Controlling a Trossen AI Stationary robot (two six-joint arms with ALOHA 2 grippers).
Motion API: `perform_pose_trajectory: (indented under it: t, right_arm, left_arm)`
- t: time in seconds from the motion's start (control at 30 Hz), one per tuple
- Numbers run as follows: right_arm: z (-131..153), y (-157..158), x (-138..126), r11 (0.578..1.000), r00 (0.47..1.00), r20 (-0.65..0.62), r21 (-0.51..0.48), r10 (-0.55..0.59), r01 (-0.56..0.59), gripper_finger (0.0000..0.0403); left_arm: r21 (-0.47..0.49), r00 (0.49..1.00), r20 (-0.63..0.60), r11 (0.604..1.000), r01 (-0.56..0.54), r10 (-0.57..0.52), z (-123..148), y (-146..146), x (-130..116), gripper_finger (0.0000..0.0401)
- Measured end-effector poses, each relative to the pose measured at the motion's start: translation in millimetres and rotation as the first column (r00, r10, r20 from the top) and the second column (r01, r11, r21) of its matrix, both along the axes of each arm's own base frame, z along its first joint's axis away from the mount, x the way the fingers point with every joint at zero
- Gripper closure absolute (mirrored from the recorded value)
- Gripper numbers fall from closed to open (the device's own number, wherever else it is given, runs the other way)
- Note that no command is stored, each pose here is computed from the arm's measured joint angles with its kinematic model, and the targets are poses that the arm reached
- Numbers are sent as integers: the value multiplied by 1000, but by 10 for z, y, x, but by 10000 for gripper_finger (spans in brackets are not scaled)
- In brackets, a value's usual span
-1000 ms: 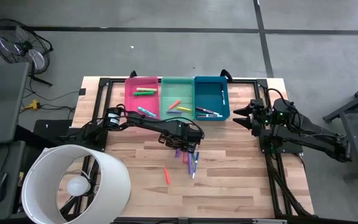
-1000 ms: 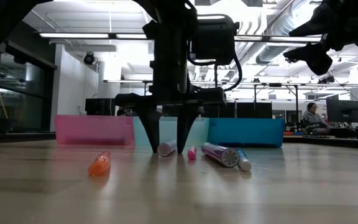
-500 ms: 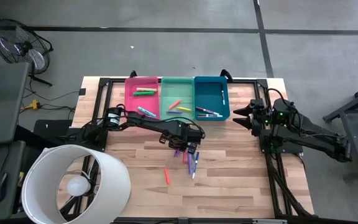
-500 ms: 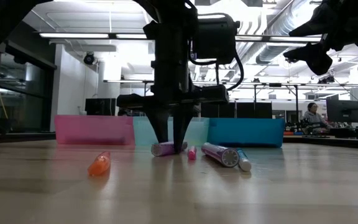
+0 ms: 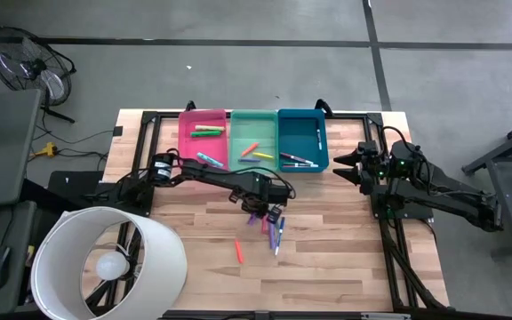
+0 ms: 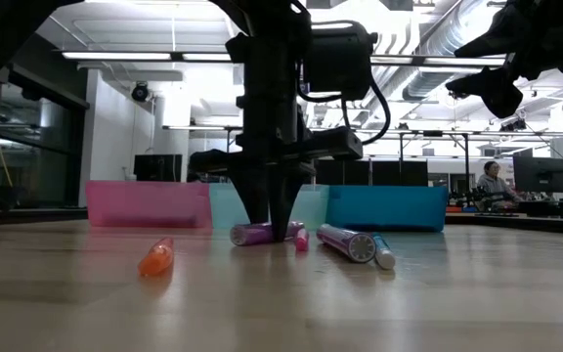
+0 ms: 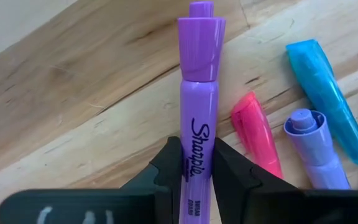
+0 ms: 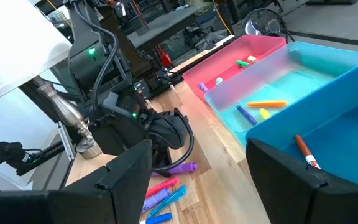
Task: Pick & Place Markers
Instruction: Put the purple marker into the red bin
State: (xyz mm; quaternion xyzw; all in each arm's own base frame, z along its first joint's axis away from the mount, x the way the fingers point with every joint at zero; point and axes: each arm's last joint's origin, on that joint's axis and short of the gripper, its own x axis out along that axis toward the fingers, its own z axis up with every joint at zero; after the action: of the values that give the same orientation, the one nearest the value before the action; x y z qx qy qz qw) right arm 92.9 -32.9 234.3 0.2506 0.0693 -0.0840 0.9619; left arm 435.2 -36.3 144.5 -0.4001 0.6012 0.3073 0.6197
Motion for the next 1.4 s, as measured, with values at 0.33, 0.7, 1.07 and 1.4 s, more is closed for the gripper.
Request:
perform_pose_trajectory:
  t: [0.33,0.7,1.07,1.4]
  right_arm:
    - [0,0,0,1000,1000,0,0,0,0,153]
    - [0,0,0,1000,1000,0,0,0,0,153]
    - [0,0,0,1000,1000,0,0,0,0,153]
    - [0,0,0,1000,1000,0,0,0,0,153]
  left_arm:
    - [34,991,-16,991,133,-132,194,99,56,343]
    - [209,961,20,941,266,-276,866,300,77,343]
    - [370,887,-78,813,450,-455,1332,634,-81,343]
    - [419,855,-206,746,517,-477,1632,1056,-465,343]
